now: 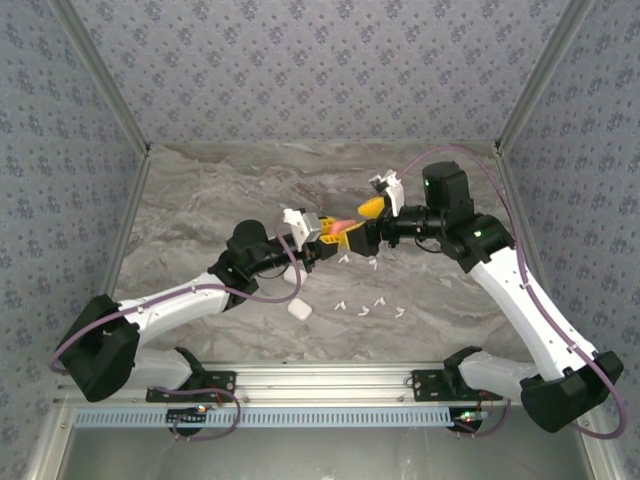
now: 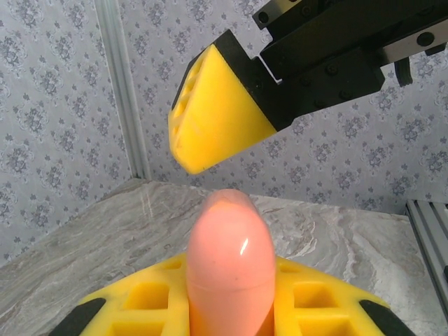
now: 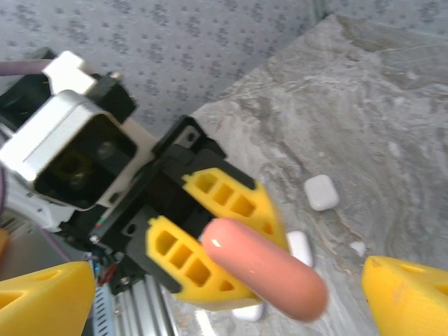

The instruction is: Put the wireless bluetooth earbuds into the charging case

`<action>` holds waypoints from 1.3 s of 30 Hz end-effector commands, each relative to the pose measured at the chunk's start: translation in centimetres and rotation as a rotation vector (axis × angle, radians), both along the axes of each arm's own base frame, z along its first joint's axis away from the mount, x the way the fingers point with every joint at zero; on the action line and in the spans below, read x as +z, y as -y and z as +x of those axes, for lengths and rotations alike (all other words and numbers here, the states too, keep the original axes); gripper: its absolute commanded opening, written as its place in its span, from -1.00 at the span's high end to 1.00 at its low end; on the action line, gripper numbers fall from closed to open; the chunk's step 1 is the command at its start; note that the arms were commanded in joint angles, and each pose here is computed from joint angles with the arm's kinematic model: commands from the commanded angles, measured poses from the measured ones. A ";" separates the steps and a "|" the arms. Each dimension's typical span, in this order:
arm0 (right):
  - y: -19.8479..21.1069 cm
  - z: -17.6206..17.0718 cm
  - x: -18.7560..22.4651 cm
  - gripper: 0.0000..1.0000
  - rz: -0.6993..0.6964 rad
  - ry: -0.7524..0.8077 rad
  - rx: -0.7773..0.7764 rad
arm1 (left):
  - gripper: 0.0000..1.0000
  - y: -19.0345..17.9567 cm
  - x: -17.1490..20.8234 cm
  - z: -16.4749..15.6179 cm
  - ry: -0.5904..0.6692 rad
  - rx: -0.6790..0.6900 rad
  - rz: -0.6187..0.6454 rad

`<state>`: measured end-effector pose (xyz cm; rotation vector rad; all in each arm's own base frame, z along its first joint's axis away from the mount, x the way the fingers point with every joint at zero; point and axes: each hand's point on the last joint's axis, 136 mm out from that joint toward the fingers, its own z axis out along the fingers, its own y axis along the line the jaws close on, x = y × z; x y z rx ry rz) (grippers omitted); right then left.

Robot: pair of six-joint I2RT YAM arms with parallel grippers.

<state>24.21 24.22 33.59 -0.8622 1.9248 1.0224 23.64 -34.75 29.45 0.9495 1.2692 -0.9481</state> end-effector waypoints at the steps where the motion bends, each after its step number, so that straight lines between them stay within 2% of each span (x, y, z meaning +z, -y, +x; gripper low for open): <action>1: 2.3 1.6 0.8 -1.00 -0.071 0.099 -0.164 | 1.00 -0.2 1.4 0.6 0.033 0.035 -0.005; 5: 6.6 4.6 -0.6 -1.00 -0.188 0.109 -0.448 | 1.00 -1.4 0.0 2.5 -0.020 0.130 0.031; 10: 10.2 6.2 -2.6 -1.00 -0.118 0.020 -0.649 | 1.00 -4.0 -3.4 7.1 -0.226 0.252 0.077; 16: 11.7 6.8 -4.6 -1.00 0.051 -0.101 -0.735 | 1.00 -6.8 -7.8 12.9 -0.543 0.358 0.073; 19: 12.0 6.8 -5.4 -1.00 0.074 -0.139 -0.760 | 1.00 -7.8 -10.8 15.9 -0.769 0.398 0.105; 22: 12.2 6.6 -6.3 -1.00 0.068 -0.160 -0.774 | 1.00 -7.9 -13.5 17.7 -0.929 0.402 0.134; 27: 13.1 6.6 -7.5 -1.00 0.046 -0.189 -0.823 | 1.00 -8.0 -17.8 20.1 -1.087 0.453 0.218; 31: 14.1 6.8 -8.2 -1.00 0.026 -0.212 -0.881 | 1.00 -7.4 -20.0 21.0 -1.142 0.444 0.248; 34: 14.4 7.0 -8.5 -1.00 0.033 -0.227 -0.893 | 0.99 -7.3 -21.6 21.5 -1.186 0.456 0.243; 39: 14.6 7.1 -8.7 -1.00 0.028 -0.237 -0.898 | 0.85 -6.9 -23.4 21.9 -1.280 0.433 0.199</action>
